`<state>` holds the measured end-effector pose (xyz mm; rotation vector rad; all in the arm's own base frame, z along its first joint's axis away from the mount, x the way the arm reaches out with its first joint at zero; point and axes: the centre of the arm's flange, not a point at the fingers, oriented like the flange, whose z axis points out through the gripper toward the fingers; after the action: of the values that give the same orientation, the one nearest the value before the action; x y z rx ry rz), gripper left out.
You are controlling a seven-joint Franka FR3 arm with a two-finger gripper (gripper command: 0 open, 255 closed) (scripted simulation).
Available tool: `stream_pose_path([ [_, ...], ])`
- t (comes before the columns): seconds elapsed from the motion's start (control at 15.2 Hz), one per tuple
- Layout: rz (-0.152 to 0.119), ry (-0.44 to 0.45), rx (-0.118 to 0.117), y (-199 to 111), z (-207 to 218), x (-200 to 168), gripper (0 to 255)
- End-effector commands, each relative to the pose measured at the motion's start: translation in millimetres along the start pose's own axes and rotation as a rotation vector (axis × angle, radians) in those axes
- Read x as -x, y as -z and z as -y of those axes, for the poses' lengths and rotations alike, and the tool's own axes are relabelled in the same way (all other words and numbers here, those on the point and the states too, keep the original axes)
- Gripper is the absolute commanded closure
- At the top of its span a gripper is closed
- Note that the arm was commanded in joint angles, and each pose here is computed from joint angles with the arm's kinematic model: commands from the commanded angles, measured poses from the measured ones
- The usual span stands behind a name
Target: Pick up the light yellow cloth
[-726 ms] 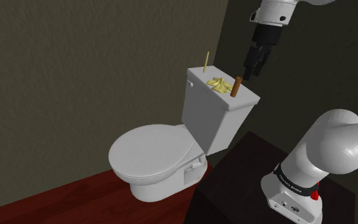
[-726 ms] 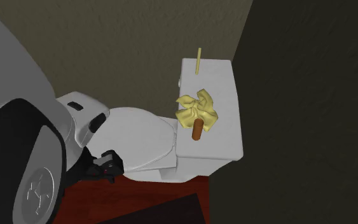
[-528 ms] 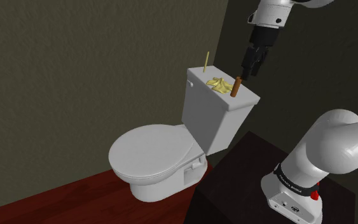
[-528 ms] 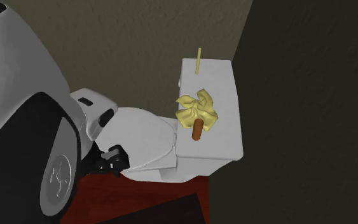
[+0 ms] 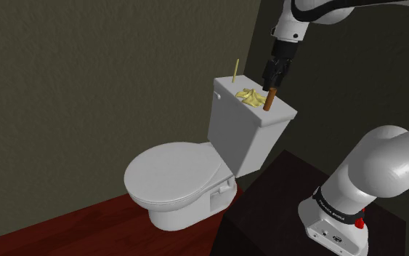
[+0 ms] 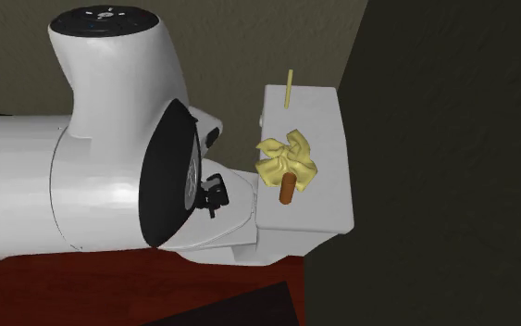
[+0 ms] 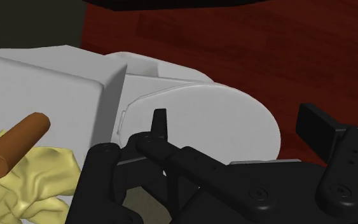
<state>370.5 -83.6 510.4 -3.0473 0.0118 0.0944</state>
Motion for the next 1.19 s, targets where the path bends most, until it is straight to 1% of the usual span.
stream_pose_path([
  [0.0,-0.005,-0.008,0.007,-9.0,-19.2,-15.1,0],
  [1.12,-0.038,-0.078,0.054,-75.6,-176.4,-147.5,0],
])
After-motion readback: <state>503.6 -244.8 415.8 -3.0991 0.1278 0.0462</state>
